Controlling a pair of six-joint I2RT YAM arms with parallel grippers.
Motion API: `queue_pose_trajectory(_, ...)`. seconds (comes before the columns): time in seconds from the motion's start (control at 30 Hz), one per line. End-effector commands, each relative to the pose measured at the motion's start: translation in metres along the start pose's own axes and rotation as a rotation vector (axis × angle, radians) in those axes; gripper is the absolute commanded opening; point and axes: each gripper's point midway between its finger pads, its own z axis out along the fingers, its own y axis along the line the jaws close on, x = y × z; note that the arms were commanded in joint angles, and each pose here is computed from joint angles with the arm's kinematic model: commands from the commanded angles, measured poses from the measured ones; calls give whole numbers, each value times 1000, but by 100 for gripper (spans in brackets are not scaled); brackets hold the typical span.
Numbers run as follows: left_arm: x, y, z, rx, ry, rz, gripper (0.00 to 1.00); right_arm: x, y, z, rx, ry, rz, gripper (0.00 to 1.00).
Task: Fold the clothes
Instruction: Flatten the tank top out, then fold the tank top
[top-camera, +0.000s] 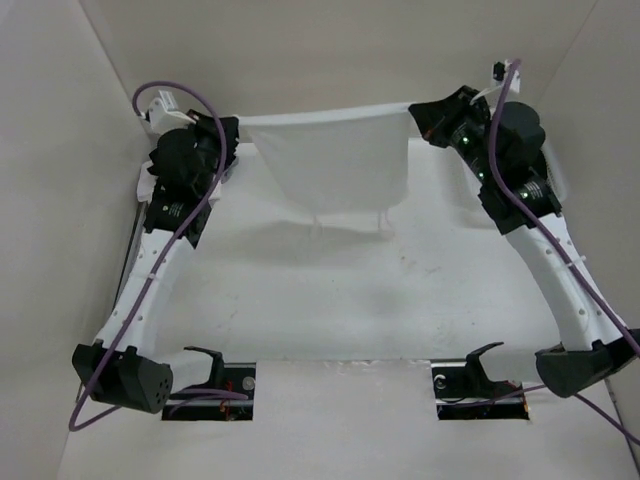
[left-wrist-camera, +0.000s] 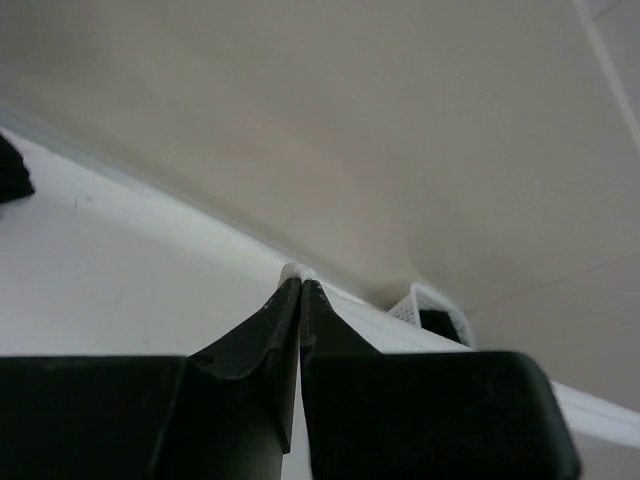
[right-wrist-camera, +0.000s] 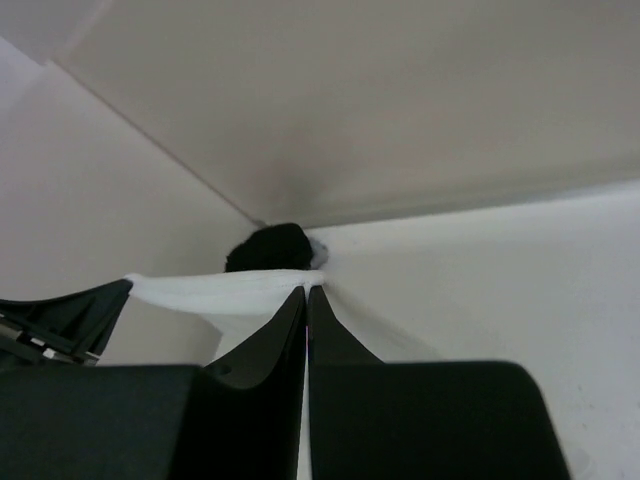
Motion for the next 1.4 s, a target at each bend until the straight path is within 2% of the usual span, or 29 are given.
queue_pose_trajectory(0.0,-81,-76,-31,226,-180,-42,1,-60,49,-32,-148,-125,-43,4)
queue_pose_trajectory(0.1,-66,-64,-35,206,-159,-29,2,-37,34,-37,-121,-87,-37,4)
queue_pose_trajectory(0.23,-16,-19,-36,128,-81,-42,2,16,1,-44,-83,-19,7,4)
queue_pose_trajectory(0.4,65,63,-67,9,40,-21,2,138,-45,-69,-29,164,60,4)
queue_pose_trajectory(0.6,161,176,-133,-179,245,9,2,292,-109,-123,90,421,123,3)
queue_pose_trajectory(0.73,191,204,-176,-250,334,-58,2,348,-118,-172,115,522,165,3)
queue_pose_trajectory(0.87,188,202,-205,-284,353,-87,2,364,-104,-215,101,583,224,3)
queue_pose_trajectory(1.03,167,190,-203,-290,295,-83,2,339,-80,-224,74,555,205,5)
queue_pose_trajectory(1.2,157,172,-157,-251,235,-58,2,309,-84,-173,109,491,93,5)
queue_pose_trajectory(1.37,139,154,-98,-230,147,-68,2,276,-107,-104,118,415,104,4)
